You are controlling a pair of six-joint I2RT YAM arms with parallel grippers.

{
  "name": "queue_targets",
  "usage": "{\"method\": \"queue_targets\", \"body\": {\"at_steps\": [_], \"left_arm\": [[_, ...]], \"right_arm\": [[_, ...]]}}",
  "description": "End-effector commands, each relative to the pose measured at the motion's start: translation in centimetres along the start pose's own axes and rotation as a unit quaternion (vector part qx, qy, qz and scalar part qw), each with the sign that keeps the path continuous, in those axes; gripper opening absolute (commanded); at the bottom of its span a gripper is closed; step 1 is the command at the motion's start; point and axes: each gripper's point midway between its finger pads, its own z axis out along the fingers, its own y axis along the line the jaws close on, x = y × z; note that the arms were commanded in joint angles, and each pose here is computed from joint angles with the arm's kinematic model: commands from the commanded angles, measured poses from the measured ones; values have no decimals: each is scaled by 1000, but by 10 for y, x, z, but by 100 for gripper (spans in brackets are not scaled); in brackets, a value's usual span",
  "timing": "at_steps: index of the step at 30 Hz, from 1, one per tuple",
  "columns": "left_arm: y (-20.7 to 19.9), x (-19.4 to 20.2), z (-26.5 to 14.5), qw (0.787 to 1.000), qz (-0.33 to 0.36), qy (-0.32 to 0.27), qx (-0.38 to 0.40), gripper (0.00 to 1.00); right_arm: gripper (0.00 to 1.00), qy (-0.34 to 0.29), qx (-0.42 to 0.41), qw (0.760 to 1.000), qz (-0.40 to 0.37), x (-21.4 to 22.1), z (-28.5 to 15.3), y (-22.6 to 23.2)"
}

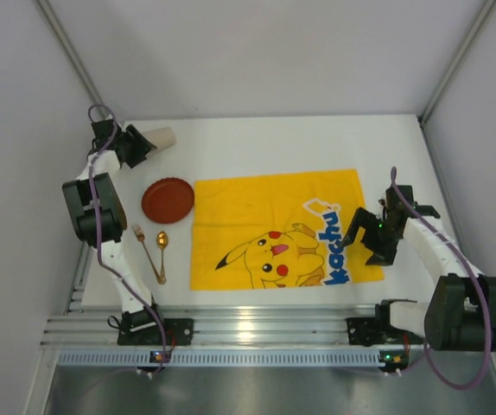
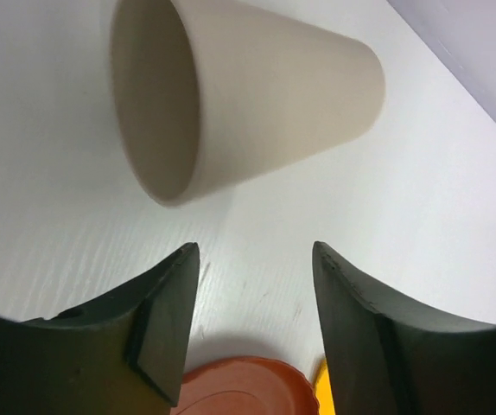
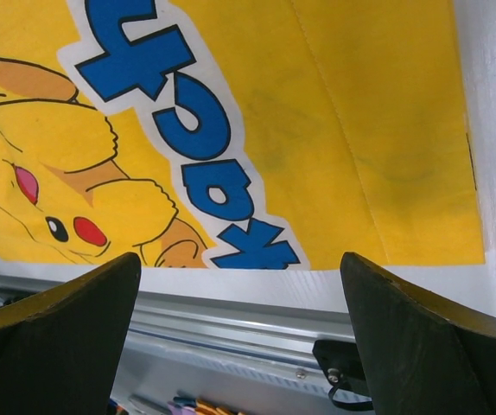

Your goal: Set the dinner table for one person

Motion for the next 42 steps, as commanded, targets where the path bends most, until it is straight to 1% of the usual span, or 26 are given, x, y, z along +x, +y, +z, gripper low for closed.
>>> {"method": "queue_targets", "body": {"at_steps": [1, 2, 3, 5, 6, 9, 11, 14, 16, 17, 18, 20, 21, 23, 24, 25, 26, 27, 29, 33, 34, 35, 37, 38, 42], "left_arm": [[-39, -24, -32, 998, 23, -25, 56, 62], [-31, -10, -34, 998, 22, -16, 51, 64], [-36, -13, -47, 998, 34, -27, 53, 68], [-23, -7, -55, 998, 33, -35, 43, 70], [-22, -12, -61, 997, 37, -49, 37, 70], [-1, -27, -66, 997, 31, -75, 8, 71], [16, -47, -69, 993, 25, -108, -25, 71], [26, -77, -67, 984, 29, -167, -48, 72], [34, -80, -51, 984, 17, -171, -49, 72], [29, -89, -47, 984, 15, -175, -37, 72], [32, -87, -35, 984, 5, -174, -30, 72], [27, -94, -27, 982, 0, -187, -9, 72], [30, -94, -19, 982, -13, -187, -3, 72], [17, -109, -15, 978, -15, -207, 29, 72], [19, -103, -2, 980, -30, -193, 42, 72], [15, -106, 2, 979, -33, -194, 53, 72], [8, -118, 2, 975, -32, -207, 67, 72], [11, -115, 12, 975, -47, -204, 73, 72], [6, -126, 14, 969, -51, -223, 89, 72], [9, -133, 31, 964, -75, -232, 108, 72], [2, -144, 30, 961, -71, -241, 118, 72], [9, -139, 41, 962, -81, -232, 117, 72], [-1, -147, 44, 959, -79, -233, 139, 72], [4, -143, 51, 959, -91, -227, 140, 72], [-11, -144, 55, 954, -101, -226, 171, 71]], "right_arm": [[100, -22, -3, 1000, -19, -14, -10, 10], [100, -22, -3, 1000, -19, -13, -9, 10], [100, -23, -2, 1000, -17, -14, -7, 9], [100, -21, -2, 1000, -16, -14, -5, 8], [100, -21, -2, 1000, -16, -14, -3, 8], [100, -13, -1, 1000, -13, -13, 1, 7], [100, -12, 0, 1000, -13, -13, 1, 7], [100, -12, 5, 1000, -17, -12, -1, 5], [100, -10, 10, 1000, -18, -10, -2, 2], [100, -9, 12, 1000, -18, -9, -1, 1], [100, -6, 14, 1000, -17, -8, -1, 0], [100, -3, 17, 1000, -15, -6, 0, -1], [100, -1, 18, 1000, -14, -5, 0, -2], [100, 9, 19, 999, -25, 3, 3, 0], [100, 10, 20, 999, -24, 5, 4, -1], [100, 16, 22, 999, -23, 10, 6, -2], [100, 18, 23, 999, -20, 12, 6, -3], [100, 16, 22, 999, -20, 13, 6, -3], [100, 20, 21, 999, -16, 19, 8, -4], [100, 24, 23, 999, -14, 26, 9, -5], [100, 27, 24, 999, -19, 28, 10, -3], [100, 26, 25, 999, -20, 28, 10, -3], [100, 27, 28, 999, -23, 30, 11, -3], [100, 30, 32, 999, -23, 31, 11, -4], [100, 33, 39, 998, -24, 28, 13, -4]]}}
